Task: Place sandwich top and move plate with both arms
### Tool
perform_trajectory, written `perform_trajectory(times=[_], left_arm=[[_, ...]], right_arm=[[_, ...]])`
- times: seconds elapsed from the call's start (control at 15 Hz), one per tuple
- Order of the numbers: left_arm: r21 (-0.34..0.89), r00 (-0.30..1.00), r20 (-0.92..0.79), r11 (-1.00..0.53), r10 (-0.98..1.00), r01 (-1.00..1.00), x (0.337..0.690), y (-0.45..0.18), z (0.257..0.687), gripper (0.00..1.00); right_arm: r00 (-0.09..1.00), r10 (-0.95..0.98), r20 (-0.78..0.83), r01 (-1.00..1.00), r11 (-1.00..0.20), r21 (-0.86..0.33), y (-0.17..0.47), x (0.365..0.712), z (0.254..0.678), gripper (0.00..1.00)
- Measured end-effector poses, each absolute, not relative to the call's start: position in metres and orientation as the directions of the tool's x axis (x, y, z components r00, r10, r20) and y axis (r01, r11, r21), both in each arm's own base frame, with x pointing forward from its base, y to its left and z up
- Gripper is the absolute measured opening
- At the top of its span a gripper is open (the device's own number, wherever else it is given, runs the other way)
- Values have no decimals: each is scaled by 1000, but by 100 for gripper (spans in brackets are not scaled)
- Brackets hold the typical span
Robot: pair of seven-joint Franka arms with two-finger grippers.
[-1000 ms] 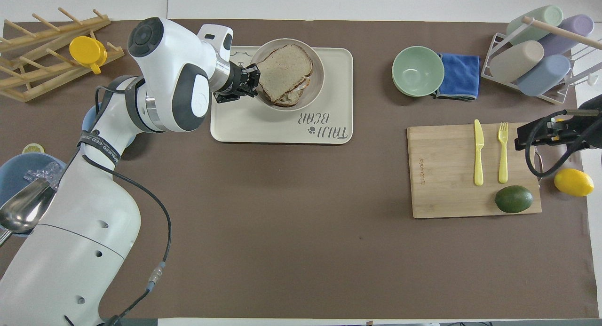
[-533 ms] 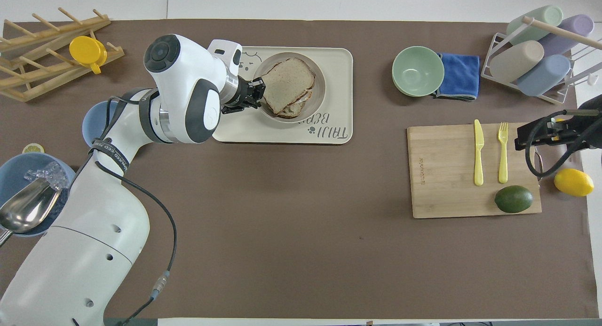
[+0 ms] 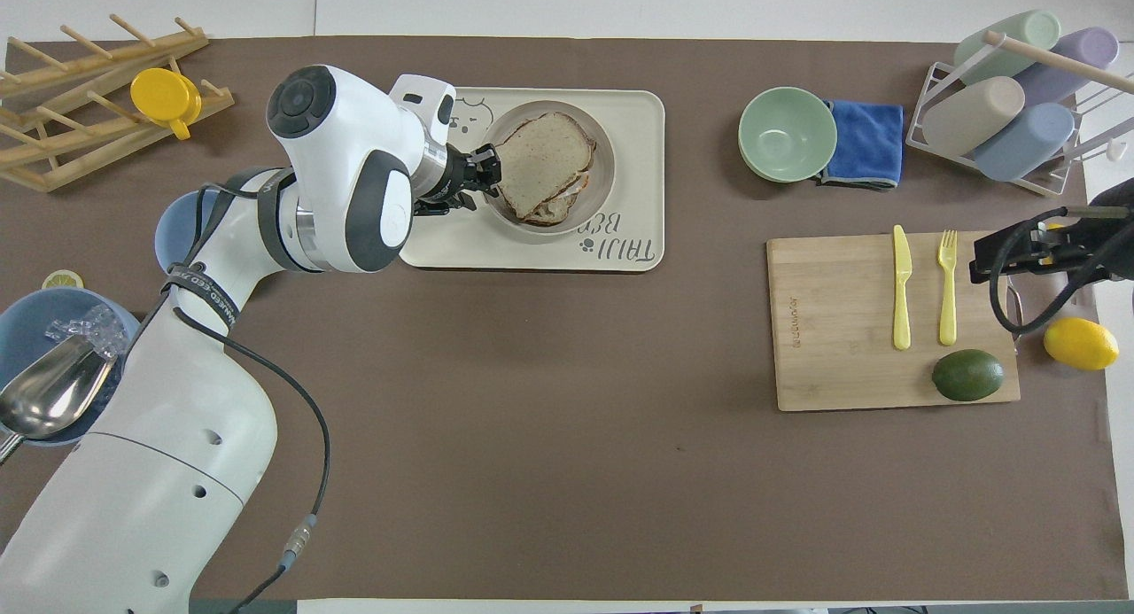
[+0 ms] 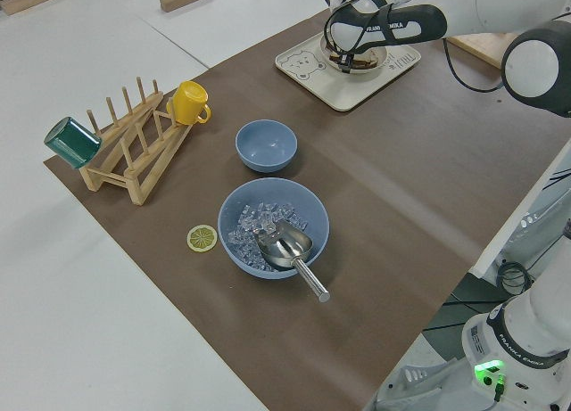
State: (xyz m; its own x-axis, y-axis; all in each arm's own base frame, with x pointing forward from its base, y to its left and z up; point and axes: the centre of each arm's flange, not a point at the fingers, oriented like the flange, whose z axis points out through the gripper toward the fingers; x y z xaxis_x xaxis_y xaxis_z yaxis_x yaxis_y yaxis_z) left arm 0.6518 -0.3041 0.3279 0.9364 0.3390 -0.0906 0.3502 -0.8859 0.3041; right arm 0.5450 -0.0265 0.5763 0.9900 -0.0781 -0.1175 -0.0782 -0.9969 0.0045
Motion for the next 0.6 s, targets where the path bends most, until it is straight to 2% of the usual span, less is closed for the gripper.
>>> perform_trajectory(times=[0.07,0.33,0.6], left_arm=[[307,936,-86,-885,341,350,652,-303,332,56],[328,928,-53,-871,369,365,661,-281,364,98],[330,910,-28,-855,414,399,670,-240,401,100]], right_arm=[[990,-78,-117,-78,-997,5,-26,545,576,100],[990,-78,-117,-78,-997,5,-26,545,576,100],[990,-78,-117,-78,-997,5,-26,545,576,100]])
